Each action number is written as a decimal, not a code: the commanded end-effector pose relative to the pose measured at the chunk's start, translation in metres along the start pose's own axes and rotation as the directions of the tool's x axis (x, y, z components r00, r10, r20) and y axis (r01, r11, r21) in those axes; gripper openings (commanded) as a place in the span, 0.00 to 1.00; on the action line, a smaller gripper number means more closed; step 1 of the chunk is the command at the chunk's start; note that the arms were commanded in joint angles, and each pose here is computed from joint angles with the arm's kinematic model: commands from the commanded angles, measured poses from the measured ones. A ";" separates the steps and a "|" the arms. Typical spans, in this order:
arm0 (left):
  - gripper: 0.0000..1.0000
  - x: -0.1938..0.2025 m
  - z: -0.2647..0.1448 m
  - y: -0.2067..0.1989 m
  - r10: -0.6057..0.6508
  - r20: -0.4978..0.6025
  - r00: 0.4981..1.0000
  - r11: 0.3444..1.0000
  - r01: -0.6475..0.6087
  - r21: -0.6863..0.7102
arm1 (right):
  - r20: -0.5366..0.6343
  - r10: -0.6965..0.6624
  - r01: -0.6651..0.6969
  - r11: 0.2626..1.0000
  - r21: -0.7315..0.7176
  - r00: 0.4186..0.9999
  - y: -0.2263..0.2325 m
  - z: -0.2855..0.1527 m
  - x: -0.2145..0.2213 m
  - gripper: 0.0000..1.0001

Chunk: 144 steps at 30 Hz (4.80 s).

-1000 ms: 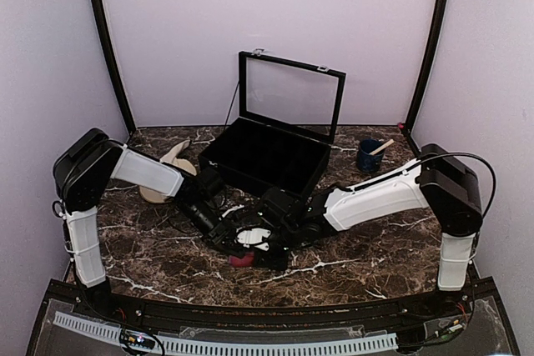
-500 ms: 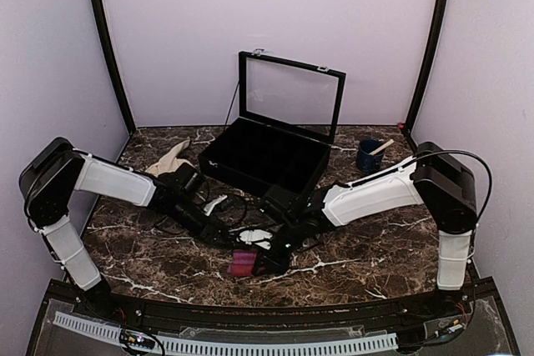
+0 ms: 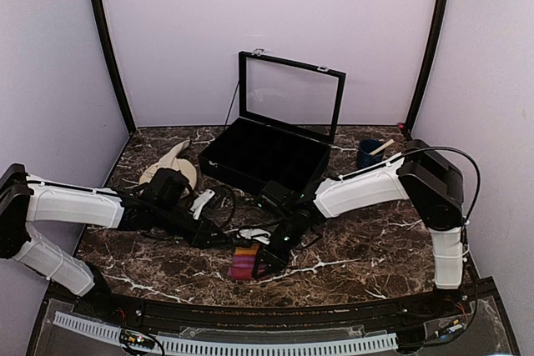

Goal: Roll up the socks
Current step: Roll the sock at the center of the board.

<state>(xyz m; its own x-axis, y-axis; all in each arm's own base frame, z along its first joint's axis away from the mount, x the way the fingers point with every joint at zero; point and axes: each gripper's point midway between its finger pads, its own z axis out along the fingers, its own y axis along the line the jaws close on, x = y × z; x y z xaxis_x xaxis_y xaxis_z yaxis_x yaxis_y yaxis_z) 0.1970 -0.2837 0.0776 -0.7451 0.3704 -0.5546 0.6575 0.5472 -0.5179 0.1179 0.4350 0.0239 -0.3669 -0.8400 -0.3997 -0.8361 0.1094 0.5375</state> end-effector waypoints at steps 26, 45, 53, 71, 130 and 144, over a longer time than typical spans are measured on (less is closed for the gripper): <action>0.34 0.031 0.015 -0.059 0.353 -0.025 0.935 0.930 -0.354 -0.101 | -0.204 0.208 -0.225 0.972 -0.065 0.957 -0.020 0.008 0.056 0.00; 0.36 0.047 0.059 -0.072 0.520 -0.168 0.837 0.834 -0.540 -0.110 | -0.222 0.215 -0.243 0.964 -0.107 0.951 -0.017 0.005 0.061 0.00; 0.35 0.059 0.069 -0.069 0.543 -0.220 0.810 0.811 -0.574 -0.112 | -0.227 0.220 -0.251 0.961 -0.119 0.949 -0.017 0.004 0.063 0.00; 0.00 0.069 0.081 -0.059 0.548 -0.299 0.781 0.786 -0.603 -0.137 | -0.233 0.236 -0.271 0.953 -0.136 0.944 -0.019 0.004 0.064 0.00; 0.00 0.057 0.079 -0.050 0.116 -0.415 0.902 0.975 -0.023 0.223 | 0.363 0.133 -0.246 0.926 0.288 0.922 -0.061 -0.117 0.035 0.21; 0.00 0.049 0.079 -0.040 0.019 -0.453 0.891 0.953 0.121 0.279 | 0.271 -0.168 0.015 0.872 0.489 0.948 -0.009 -0.098 0.018 0.22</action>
<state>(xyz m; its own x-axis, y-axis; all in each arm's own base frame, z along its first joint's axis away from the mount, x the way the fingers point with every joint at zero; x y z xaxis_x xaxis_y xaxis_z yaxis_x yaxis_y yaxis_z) 0.1470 -0.3557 0.0258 -0.6820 0.6734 -0.2855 0.6185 0.3226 -0.7165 0.1577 0.3531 0.0696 -0.4190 -0.6663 -0.6169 -0.9033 0.3747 0.2088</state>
